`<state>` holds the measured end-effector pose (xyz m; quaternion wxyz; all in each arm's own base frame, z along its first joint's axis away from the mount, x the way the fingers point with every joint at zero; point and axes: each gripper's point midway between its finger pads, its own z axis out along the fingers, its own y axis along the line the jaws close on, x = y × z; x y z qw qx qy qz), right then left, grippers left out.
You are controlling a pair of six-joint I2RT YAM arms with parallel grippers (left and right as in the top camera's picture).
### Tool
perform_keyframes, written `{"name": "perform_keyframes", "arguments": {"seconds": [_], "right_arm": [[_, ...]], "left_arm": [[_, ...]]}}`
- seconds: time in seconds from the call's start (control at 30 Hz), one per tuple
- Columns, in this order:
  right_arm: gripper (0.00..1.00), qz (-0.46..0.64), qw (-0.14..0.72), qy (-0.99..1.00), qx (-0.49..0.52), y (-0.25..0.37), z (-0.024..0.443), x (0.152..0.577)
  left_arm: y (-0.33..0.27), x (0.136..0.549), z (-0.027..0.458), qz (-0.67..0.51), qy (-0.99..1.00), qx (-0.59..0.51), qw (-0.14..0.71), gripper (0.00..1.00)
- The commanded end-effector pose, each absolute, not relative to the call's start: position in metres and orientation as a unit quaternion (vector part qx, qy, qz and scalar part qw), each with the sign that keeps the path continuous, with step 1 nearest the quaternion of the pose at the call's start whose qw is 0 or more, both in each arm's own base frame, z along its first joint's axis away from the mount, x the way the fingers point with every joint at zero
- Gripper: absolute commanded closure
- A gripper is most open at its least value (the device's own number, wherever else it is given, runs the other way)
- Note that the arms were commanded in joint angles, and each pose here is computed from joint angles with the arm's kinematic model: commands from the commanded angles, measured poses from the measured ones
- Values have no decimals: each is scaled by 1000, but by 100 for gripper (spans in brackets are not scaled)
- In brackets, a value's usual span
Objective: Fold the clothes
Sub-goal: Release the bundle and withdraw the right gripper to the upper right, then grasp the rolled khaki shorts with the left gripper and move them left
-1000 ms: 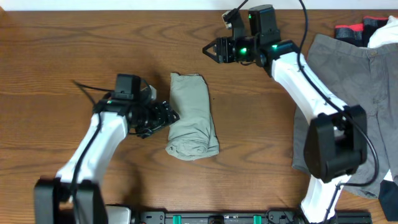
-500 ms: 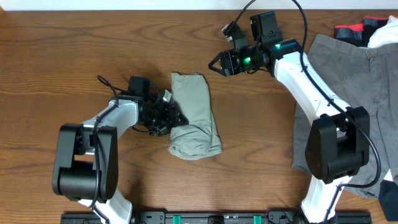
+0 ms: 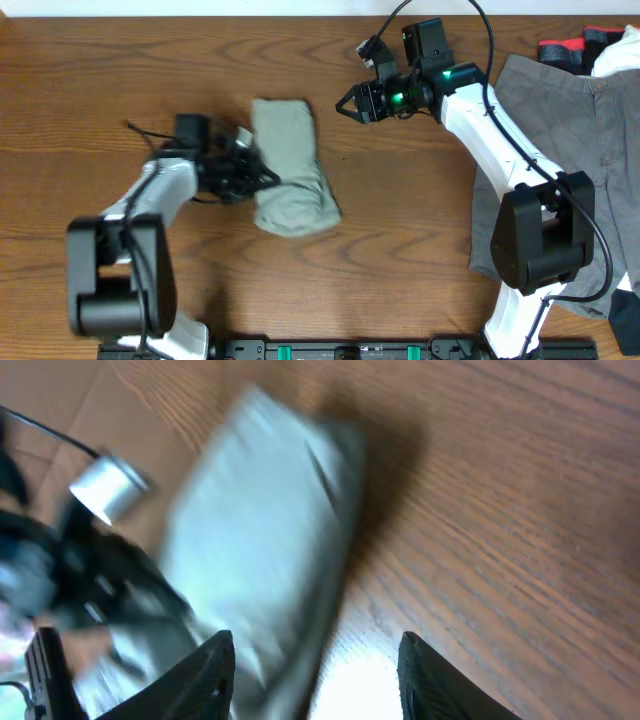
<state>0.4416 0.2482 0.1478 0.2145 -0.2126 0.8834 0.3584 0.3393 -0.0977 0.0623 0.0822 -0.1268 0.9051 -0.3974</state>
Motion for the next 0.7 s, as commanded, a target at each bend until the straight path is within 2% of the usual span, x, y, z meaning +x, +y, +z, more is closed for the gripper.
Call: {"name": "perform_keyframes", "arguments": {"seconds": [0.0, 0.17, 0.4, 0.47, 0.67], "right_arm": [[50, 354, 218, 883, -218, 242, 150, 442], [50, 352, 207, 886, -218, 241, 147, 437], [51, 350, 209, 887, -218, 241, 147, 438], [51, 350, 209, 887, -218, 241, 147, 438], [52, 350, 206, 888, -217, 240, 146, 437]], "left_arm": [[-45, 363, 89, -369, 902, -148, 167, 94], [41, 364, 83, -313, 898, -221, 218, 94], [148, 340, 60, -139, 902, -334, 235, 94], [171, 335, 58, -98, 899, -353, 241, 94], [194, 345, 68, -78, 886, -357, 285, 92]]}}
